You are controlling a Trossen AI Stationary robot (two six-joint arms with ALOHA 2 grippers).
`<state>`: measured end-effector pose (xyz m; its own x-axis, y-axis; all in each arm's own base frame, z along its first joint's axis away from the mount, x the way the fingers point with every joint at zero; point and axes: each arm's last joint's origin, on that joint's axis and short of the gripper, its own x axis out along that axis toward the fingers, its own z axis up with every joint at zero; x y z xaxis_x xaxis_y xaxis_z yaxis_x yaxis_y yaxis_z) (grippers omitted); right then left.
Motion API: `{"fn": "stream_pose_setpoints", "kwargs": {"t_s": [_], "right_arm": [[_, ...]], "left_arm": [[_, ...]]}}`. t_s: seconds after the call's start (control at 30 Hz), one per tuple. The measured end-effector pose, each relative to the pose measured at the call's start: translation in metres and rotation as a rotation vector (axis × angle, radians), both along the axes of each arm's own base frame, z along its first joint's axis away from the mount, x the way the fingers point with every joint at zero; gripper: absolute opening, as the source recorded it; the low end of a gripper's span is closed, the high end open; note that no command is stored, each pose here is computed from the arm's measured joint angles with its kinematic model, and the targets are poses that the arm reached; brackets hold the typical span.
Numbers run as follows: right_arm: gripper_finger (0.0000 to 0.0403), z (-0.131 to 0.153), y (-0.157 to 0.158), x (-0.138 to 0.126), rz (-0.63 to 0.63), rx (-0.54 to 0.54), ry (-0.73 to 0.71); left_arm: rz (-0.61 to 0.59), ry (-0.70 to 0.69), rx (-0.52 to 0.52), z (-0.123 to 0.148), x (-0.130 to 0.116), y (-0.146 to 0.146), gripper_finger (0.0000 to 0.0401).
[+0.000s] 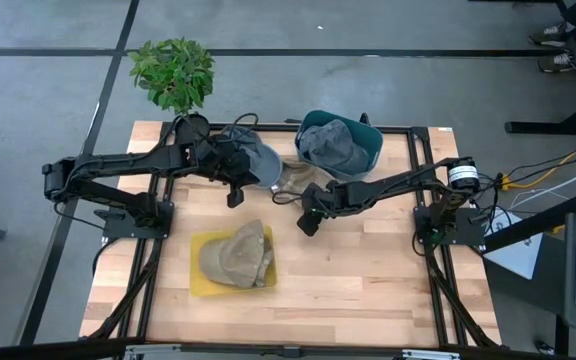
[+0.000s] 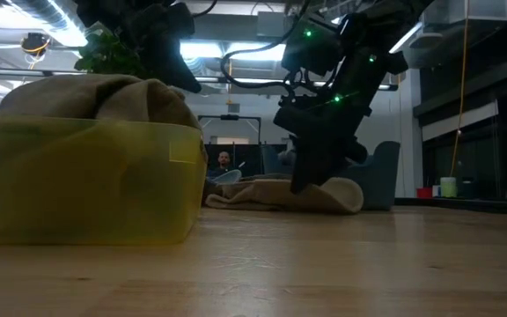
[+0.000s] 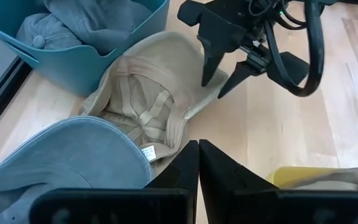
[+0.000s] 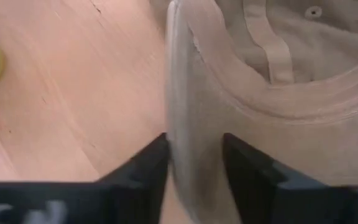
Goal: Pick & Place hat
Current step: Put the brown cap into the yellow bin
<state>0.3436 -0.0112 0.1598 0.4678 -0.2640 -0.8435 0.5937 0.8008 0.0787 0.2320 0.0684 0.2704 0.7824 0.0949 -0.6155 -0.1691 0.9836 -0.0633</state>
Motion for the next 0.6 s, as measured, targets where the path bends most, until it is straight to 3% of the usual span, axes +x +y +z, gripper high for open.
{"fn": "stream_pose_setpoints", "kwargs": {"t_s": [0.2,0.4,0.6], "right_arm": [[0.0020,0.004,0.005,0.001,-0.005,-0.027,-0.012],[0.0018,0.023,0.008,0.011,0.007,-0.038,-0.014],[0.0016,0.056,0.009,0.028,0.119,0.000,-0.078]], "left_arm": [[-0.021,0.003,0.028,0.000,0.000,0.000,0.0012],[-0.023,0.006,0.050,0.000,-0.002,0.005,0.0010],[-0.016,0.007,0.057,0.000,-0.003,0.008,0.0006]]}}
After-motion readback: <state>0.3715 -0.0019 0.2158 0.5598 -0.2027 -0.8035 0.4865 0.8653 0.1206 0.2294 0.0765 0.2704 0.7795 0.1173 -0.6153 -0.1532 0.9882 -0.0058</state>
